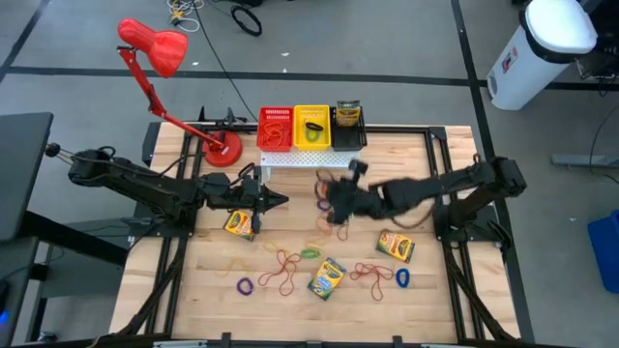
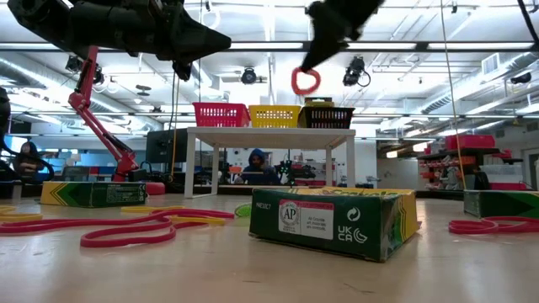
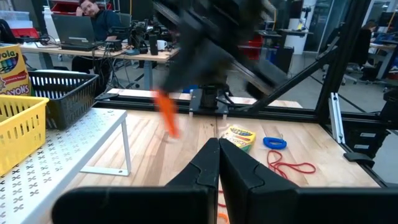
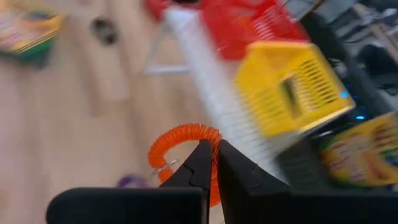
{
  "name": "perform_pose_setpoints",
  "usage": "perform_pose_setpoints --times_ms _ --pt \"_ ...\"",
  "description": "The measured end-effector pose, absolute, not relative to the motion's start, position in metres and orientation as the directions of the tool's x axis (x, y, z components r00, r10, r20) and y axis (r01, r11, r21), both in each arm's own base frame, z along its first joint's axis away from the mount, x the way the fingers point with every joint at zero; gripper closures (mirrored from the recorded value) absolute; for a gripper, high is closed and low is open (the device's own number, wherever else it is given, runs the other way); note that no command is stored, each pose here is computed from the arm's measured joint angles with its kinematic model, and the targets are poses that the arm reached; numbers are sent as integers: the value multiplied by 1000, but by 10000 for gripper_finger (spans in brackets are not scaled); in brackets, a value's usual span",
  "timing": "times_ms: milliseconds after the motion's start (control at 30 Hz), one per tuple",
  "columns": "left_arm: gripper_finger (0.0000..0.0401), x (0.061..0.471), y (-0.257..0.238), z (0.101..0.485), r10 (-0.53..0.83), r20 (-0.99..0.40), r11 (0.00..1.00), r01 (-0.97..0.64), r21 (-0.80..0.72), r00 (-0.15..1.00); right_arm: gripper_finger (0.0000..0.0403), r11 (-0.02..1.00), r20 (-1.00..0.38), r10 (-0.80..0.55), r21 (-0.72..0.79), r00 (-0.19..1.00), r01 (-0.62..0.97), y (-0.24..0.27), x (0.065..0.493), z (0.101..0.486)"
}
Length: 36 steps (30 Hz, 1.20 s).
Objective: Pick & Place Office Desk Supplies
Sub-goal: Put the orange spring keychain into the yellow bin on the shelf
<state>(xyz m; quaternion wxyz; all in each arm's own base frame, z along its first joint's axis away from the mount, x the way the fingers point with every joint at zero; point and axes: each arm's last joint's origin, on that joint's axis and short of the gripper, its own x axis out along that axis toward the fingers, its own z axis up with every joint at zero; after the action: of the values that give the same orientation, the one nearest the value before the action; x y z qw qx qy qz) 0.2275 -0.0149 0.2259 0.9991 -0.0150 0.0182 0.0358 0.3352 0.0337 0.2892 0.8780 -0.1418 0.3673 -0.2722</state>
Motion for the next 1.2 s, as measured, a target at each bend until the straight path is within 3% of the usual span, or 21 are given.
perform_pose_setpoints --times_ms 333,567,1067,1200 --pt "389 228 -15 226 71 -37 997 -72 -29 997 386 701 -358 -712 -410 604 583 -79 355 336" --pt "389 227 -15 226 71 -39 997 -72 -28 997 386 743 -445 -669 -383 596 549 -137 377 317" --pt "389 227 -15 226 72 -40 997 -73 -28 997 385 778 -548 -623 -360 558 515 -166 389 280" --pt "389 227 -15 226 72 -37 997 -73 -29 997 364 796 -558 -597 -318 577 515 -166 389 279"
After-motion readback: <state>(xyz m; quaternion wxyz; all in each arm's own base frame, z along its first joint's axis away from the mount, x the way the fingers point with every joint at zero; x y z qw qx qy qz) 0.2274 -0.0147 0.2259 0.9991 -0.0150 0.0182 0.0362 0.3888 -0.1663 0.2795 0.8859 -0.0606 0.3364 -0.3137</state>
